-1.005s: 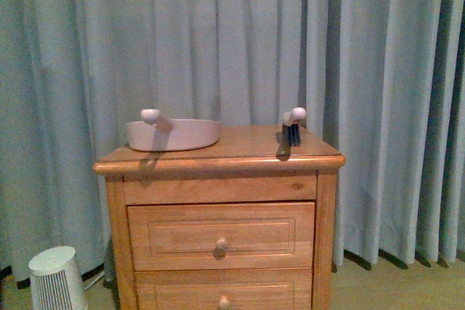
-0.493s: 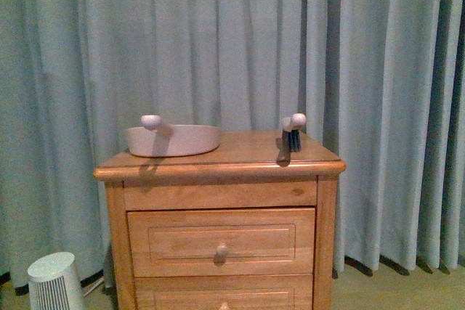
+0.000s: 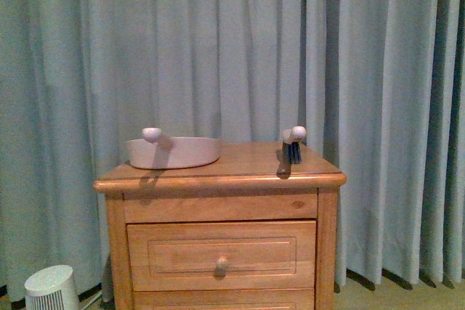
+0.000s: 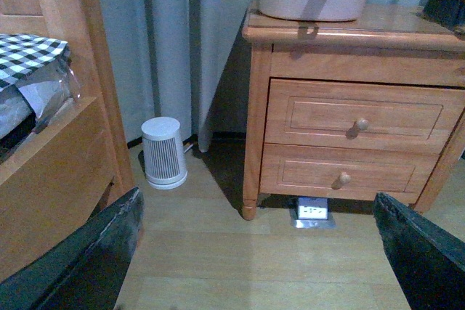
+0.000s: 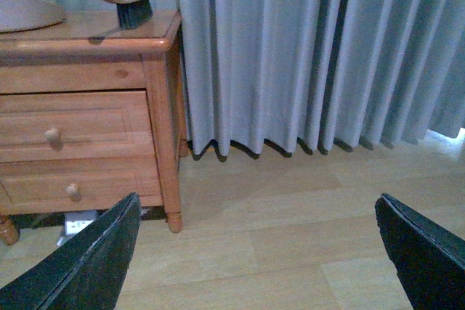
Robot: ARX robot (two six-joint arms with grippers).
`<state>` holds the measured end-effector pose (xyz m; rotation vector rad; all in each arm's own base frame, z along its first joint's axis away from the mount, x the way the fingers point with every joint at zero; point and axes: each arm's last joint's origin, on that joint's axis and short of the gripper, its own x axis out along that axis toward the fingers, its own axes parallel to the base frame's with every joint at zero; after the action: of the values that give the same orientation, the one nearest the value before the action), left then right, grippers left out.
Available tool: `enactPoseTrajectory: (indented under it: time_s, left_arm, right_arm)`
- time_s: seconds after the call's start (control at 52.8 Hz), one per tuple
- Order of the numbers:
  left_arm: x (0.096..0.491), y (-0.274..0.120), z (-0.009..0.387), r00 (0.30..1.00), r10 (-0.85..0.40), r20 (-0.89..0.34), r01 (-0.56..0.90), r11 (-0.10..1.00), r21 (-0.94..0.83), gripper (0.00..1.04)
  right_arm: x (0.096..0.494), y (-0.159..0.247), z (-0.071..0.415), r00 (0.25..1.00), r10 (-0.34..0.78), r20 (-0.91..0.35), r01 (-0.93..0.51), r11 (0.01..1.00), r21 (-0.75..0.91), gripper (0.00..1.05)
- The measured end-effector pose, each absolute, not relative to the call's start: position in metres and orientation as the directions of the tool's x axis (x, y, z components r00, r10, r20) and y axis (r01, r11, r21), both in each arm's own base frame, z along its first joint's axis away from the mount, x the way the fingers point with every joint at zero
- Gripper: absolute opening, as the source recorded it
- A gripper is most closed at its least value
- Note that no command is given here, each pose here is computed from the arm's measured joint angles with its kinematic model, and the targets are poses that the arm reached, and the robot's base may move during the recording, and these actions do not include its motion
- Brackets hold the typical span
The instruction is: Clean up trash
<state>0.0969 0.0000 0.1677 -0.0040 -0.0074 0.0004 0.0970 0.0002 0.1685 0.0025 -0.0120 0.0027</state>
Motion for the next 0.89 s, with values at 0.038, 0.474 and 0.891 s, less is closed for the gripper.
enactPoseTrajectory:
  time_s: [0.038,0.474,0.891]
  left_arm:
    - [0.0969,0.0,0.1677,1.0,0.0,0.007,0.0,1.0,-0.004,0.97]
    - [0.0969,0.0,0.1677,1.0,0.0,0.008,0.0,1.0,-0.004,0.97]
    - [0.0969,0.0001,0.1677,1.0,0.001,0.007,-0.001,1.0,-0.004,0.97]
  right_arm:
    - [0.097,0.0002,0.1685,1.0,0.003,0.012,-0.003,1.0,0.002,0.97]
    - [0.097,0.0002,0.1685,1.0,0.003,0.012,-0.003,1.0,0.002,0.97]
    - [0.097,0.0002,0.1685,1.0,0.003,0.012,-0.003,1.0,0.002,0.97]
